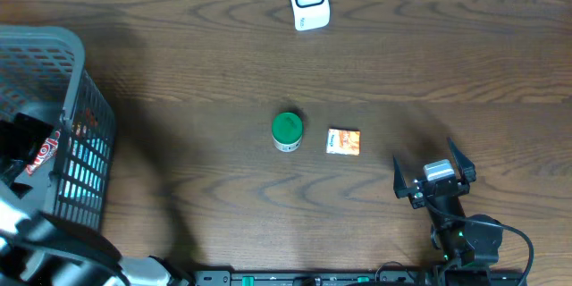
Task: Scan the item barcode
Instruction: 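Reach the left gripper into the basket and grasp the mint-green snack pack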
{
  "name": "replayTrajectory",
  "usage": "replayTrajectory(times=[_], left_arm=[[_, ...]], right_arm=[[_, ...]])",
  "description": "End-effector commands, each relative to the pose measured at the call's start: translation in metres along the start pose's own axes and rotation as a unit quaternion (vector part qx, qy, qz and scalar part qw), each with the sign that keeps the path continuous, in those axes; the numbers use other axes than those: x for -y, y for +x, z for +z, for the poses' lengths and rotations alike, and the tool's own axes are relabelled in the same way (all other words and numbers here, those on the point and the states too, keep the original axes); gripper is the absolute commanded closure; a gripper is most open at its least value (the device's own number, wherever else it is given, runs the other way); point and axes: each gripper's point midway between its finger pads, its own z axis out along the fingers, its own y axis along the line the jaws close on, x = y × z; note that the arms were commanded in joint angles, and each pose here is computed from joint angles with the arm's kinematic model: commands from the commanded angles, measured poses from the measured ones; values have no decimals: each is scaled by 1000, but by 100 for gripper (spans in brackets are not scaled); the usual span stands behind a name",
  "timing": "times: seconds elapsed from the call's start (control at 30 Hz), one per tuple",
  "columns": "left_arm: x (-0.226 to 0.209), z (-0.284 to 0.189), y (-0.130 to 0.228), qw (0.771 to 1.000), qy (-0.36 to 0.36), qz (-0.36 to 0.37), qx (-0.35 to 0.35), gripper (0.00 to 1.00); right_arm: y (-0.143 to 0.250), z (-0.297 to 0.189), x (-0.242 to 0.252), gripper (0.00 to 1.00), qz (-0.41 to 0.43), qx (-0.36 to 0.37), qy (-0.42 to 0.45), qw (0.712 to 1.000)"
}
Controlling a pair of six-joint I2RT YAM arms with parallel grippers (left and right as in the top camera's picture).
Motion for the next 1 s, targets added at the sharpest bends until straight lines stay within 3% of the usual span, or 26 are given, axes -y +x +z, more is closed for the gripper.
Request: replayTrajectory(times=[0.0,0.23,0.87,0.97], left_arm=[[1,17,2,998,8,45,-35,1],[-6,49,-2,993,-5,89,-79,5],[-23,129,1,979,-30,76,-186,5],[-20,136,3,978,-19,73,-194,10]], right_arm=[[0,0,-4,1,7,0,-8,1000],[0,0,-4,1,7,0,-8,1000],[0,0,-4,1,7,0,-8,1000],[0,0,-4,1,7,0,-8,1000]])
